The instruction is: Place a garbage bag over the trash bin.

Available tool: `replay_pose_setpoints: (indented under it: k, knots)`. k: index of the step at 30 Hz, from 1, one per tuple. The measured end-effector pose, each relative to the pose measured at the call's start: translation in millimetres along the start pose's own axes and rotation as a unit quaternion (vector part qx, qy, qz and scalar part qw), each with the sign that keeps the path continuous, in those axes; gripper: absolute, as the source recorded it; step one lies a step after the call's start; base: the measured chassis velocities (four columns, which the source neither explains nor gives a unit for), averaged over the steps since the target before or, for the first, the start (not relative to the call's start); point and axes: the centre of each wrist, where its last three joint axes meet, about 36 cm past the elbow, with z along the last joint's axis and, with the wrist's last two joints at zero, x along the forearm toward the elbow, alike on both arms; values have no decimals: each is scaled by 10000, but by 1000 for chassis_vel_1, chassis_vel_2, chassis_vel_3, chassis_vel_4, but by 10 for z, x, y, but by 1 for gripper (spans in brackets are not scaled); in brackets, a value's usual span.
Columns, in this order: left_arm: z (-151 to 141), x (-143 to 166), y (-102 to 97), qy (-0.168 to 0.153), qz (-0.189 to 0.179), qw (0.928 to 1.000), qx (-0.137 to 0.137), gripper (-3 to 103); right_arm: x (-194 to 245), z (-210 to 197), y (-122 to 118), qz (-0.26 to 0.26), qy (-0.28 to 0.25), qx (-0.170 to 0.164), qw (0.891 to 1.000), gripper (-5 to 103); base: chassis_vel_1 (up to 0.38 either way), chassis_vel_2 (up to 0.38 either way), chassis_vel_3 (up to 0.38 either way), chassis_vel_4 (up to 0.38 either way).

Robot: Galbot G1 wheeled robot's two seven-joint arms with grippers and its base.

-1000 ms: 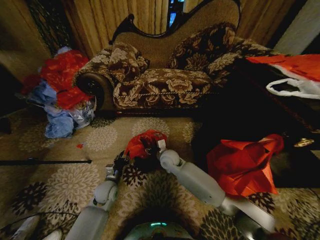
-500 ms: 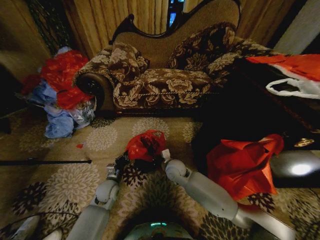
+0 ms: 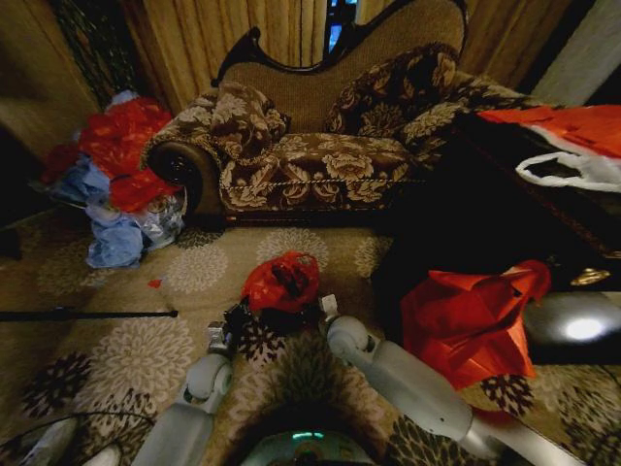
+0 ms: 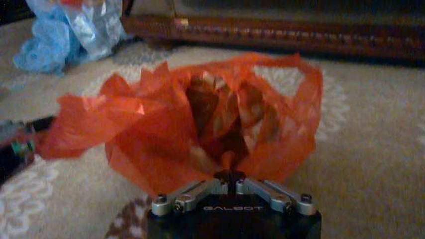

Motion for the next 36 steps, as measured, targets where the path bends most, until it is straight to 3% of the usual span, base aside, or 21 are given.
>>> replay_pose_setpoints:
  k: [4,7,9,12,13,14,16,17,19,20,21,22,24,25,27,28,29,31,33,34,36]
  knots:
    - [-13,-7,-4,-6,-29,10000,0,17,-2,-85,-19,26,-99,30,9999,0,0,0,0,0]
    - [-44,33,-3,-70,-61,9999,-58,33,58,-112,-30,11,-163,64,9998,0,0,0,0,0]
    - [-61,63,-1,-122,-54,9999,-96,33,95,-130,-29,-7,-208,64,9998,0,0,0,0,0]
    - [-107,207,37,-331,53,9982,-503,49,205,-182,-19,-48,-348,101,9993,0,0,0,0,0]
    - [-107,207,37,-331,53,9982,-503,49,205,-182,-19,-48,-348,101,9993,0,0,0,0,0]
    - [-111,255,65,-421,123,9964,-726,54,216,-188,-20,-40,-369,117,9992,0,0,0,0,0]
    - [-86,353,159,-632,266,9877,-1405,66,221,-190,-32,4,-402,129,9991,10,0,0,0,0]
    - [-86,353,159,-632,266,9877,-1405,66,221,-190,-32,4,-402,129,9991,10,0,0,0,0]
    - [-79,409,269,-852,474,9744,-2025,76,201,-165,-50,78,-422,155,9990,16,0,0,0,0]
    - [-97,413,327,-976,635,9651,-2345,76,192,-141,-59,111,-434,172,9988,27,0,0,0,0]
    - [-97,413,327,-976,635,9651,-2345,76,192,-141,-59,111,-434,172,9988,27,0,0,0,0]
    - [-122,404,359,-1044,773,9592,-2512,82,192,-121,-64,122,-441,180,9988,27,0,0,0,0]
    - [-202,356,400,-1130,1079,9479,-2777,92,206,-91,-77,133,-450,179,9987,37,0,0,0,0]
    - [-202,356,400,-1130,1079,9479,-2777,92,206,-91,-77,133,-450,179,9987,37,0,0,0,0]
    - [-265,296,422,-1177,1413,9336,-3076,99,231,-71,-87,127,-455,159,9988,48,0,0,0,0]
    - [-269,274,428,-1178,1498,9292,-3168,99,238,-64,-96,135,-457,150,9988,48,0,0,0,0]
    - [-273,242,430,-1181,1612,9231,-3287,100,249,-55,-117,151,-466,130,9987,59,0,0,0,0]
    - [-285,231,430,-1170,1703,9190,-3359,100,261,-53,-139,168,-477,111,9987,59,0,0,0,0]
    - [-323,254,418,-1120,1887,9117,-3474,100,279,-36,-193,210,-475,71,9986,70,0,0,0,0]
    - [-323,254,418,-1120,1887,9117,-3474,100,279,-36,-193,210,-475,71,9986,70,0,0,0,0]
    - [-308,269,402,-996,1909,9125,-3479,100,287,-8,-235,247,-475,48,9986,81,0,0,0,0]
